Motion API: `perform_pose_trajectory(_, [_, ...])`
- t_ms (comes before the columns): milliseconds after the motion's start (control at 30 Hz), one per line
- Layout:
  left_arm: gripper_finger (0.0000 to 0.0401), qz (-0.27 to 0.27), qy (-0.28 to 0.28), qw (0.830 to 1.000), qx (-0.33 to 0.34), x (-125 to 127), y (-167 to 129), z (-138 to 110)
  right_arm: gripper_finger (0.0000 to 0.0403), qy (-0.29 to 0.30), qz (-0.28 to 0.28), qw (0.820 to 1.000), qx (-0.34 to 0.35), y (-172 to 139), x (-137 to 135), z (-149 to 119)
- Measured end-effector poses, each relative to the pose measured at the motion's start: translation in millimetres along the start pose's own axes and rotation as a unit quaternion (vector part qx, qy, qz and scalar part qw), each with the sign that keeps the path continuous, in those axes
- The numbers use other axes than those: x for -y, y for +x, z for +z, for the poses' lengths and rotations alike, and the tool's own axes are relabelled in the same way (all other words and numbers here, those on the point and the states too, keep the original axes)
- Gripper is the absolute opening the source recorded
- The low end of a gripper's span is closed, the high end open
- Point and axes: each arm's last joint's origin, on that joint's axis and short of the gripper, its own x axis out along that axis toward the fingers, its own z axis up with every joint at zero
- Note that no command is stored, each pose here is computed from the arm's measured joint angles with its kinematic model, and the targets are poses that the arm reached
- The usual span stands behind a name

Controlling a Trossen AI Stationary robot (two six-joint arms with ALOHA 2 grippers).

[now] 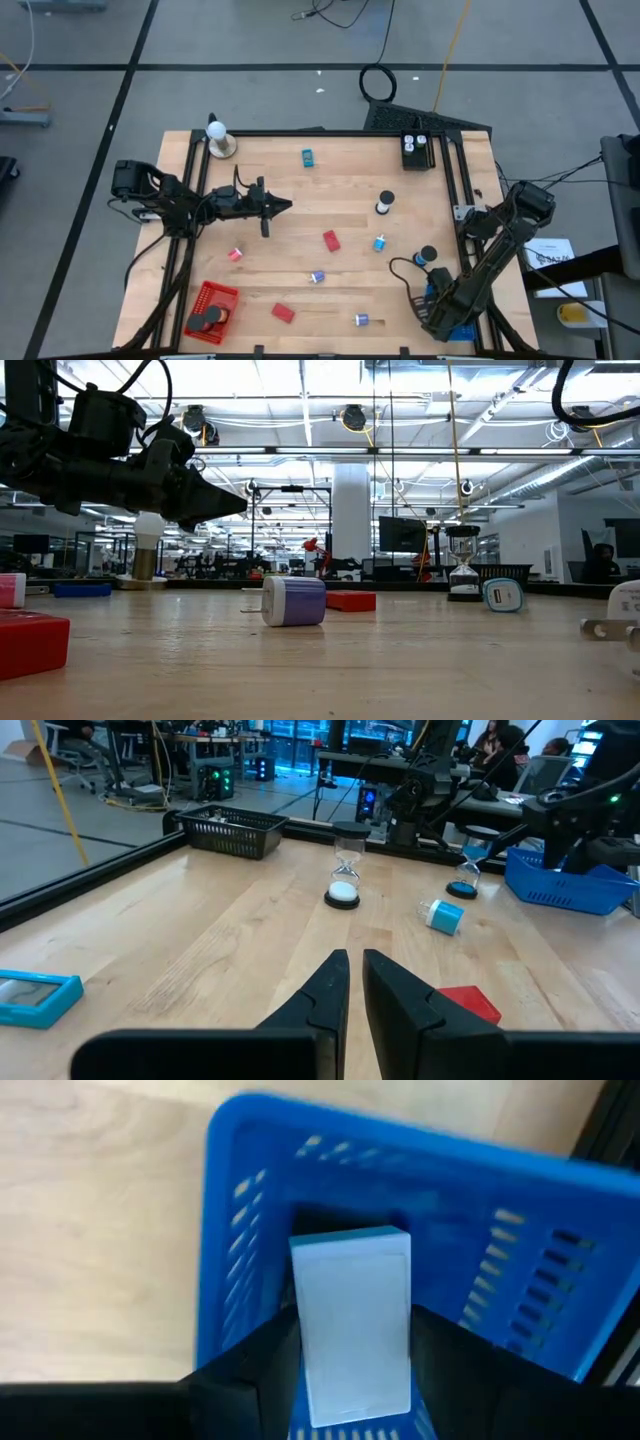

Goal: Pick & Place Office items
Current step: Put the white digital clock into the blue bin

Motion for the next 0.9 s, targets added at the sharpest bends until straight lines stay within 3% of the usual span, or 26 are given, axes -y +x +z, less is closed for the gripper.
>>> perform_pose_trajectory(233, [0.0042, 0.0, 0.0, 1.0, 0.0, 0, 0, 0, 0.0167, 0.001, 0.0, 1.0, 0.01, 1, 1, 2])
perform_pose_trajectory(633, [0.0042, 0.0, 0.0, 1.0, 0.0, 0, 0, 0, 0.0213, 0.001, 0.013, 1.0, 0.025, 1, 0, 3])
perform_pose_trajectory(900, [0.0042, 0.0, 0.0, 1.0, 0.0, 0, 0, 0, 0.0225, -0.018, 0.021, 1.0, -0.003, -9, 5, 3])
